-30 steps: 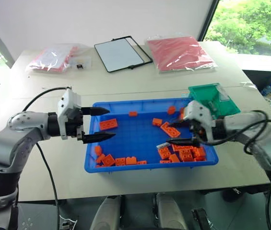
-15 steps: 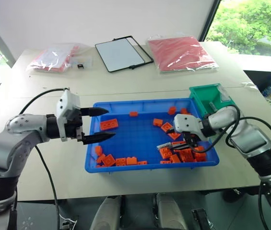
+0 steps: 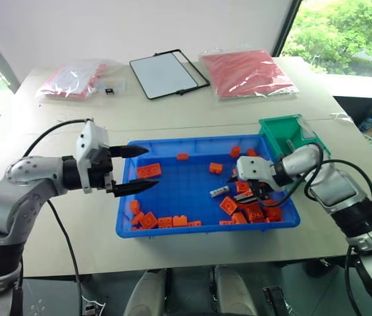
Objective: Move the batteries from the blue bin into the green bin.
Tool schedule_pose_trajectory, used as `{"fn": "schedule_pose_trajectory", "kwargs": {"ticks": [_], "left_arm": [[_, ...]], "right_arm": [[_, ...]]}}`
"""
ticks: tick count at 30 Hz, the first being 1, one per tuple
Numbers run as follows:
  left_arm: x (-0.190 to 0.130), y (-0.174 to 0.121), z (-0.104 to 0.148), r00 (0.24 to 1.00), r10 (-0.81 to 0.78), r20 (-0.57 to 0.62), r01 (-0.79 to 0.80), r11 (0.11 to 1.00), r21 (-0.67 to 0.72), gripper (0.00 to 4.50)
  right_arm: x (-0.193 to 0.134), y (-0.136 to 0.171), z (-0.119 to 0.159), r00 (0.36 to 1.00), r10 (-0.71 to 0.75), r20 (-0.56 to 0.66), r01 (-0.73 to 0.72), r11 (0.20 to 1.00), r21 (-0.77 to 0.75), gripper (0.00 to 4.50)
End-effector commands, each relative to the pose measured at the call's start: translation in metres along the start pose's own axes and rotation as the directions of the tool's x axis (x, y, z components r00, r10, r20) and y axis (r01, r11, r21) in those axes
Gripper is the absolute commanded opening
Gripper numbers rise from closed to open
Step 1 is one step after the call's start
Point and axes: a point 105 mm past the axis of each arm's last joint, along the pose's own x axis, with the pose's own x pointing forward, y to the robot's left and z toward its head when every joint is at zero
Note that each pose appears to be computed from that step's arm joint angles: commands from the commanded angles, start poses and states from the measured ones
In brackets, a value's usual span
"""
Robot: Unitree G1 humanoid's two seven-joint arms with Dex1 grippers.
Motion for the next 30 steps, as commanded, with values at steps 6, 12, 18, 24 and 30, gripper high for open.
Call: {"fn": "schedule_pose_trajectory", "kwargs": {"ticks": [6,12,18,24,30], "left_arm": [[-0.001,0.003,0.012,1.000,0.001,0.016,-0.002,0.998,0.062,4.50],[0.000,0.004,0.012,1.000,-0.001,0.020,-0.001,0.998,0.069,4.50],[-0.001,0.003,0.012,1.000,0.008,0.022,-0.010,0.998,0.070,4.50],[-0.002,0.004,0.011,1.000,0.016,0.024,-0.018,0.998,0.067,4.50],[-0.001,0.005,0.012,1.000,0.014,0.026,-0.016,0.997,0.071,4.50]], "right_arm": [[0.010,-0.007,0.017,0.996,-0.050,0.080,0.048,0.999,0.026,2.99],[0.019,-0.019,0.016,0.995,-0.057,0.082,0.045,0.989,0.138,2.99],[0.020,-0.020,0.010,0.997,-0.055,0.056,0.044,0.984,0.172,0.67],[0.017,-0.019,0.007,0.997,-0.064,0.053,0.054,0.983,0.174,0.24],[-0.005,-0.035,0.024,0.976,-0.190,0.109,0.166,0.966,0.200,0.24]]}}
